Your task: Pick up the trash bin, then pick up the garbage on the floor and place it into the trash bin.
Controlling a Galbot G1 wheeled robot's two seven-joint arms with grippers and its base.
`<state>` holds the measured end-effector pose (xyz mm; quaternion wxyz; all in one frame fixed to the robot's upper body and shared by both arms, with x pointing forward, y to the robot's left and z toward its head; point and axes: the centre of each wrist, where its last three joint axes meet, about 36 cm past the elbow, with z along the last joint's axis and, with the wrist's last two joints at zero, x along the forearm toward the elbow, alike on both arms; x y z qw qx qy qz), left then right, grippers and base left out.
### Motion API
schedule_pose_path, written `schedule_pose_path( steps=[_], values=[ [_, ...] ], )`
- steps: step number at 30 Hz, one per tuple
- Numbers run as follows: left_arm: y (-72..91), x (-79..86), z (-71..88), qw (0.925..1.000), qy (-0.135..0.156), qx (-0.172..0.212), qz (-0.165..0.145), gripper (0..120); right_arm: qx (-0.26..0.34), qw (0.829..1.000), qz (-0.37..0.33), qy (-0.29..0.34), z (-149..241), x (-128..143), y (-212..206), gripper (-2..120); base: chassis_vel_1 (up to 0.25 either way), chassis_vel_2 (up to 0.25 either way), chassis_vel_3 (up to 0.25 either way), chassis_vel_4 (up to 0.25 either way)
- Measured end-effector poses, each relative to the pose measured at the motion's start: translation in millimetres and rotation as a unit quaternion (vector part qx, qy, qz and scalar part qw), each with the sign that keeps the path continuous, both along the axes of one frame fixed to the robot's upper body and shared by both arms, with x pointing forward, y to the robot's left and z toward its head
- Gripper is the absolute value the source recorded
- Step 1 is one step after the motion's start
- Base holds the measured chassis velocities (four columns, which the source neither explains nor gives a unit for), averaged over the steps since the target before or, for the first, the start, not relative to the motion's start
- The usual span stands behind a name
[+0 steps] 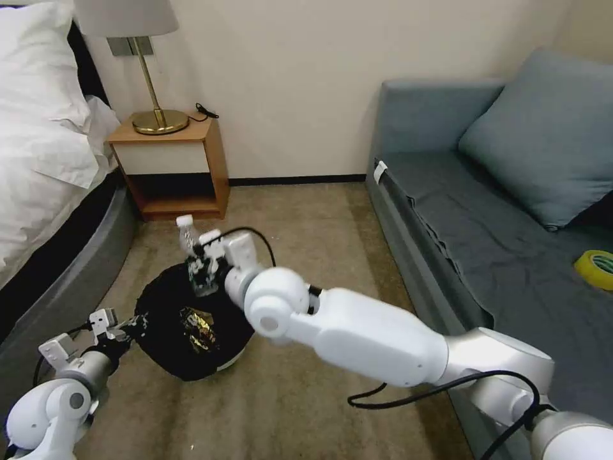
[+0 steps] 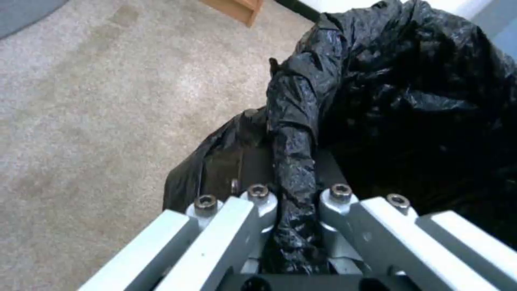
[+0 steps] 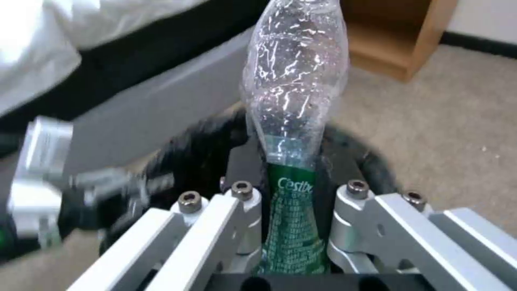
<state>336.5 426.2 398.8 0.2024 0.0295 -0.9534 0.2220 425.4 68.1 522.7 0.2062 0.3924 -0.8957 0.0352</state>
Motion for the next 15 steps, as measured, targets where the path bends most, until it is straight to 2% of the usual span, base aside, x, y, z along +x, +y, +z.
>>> schedule_pose_path(
  steps=[9,11,15],
  values=[
    [1.2,-5.1,-0.3,1.0000,0.000,-0.003,0.003,4,-0.011,1.000,0.018,0.005,-22.2,-24.7,2.6,13,0.000,0.000,0.000,0.000],
    [0.6,-5.6,0.3,1.0000,-0.001,-0.003,0.003,4,-0.015,1.000,0.021,0.008,-24.9,-27.9,2.9,16,0.000,0.000,0.000,0.000],
    [-0.8,-6.7,1.9,1.0000,-0.003,-0.004,0.002,4,-0.022,0.999,0.024,0.012,-33.2,-35.2,3.4,32,0.000,0.000,0.000,0.000]
  ],
)
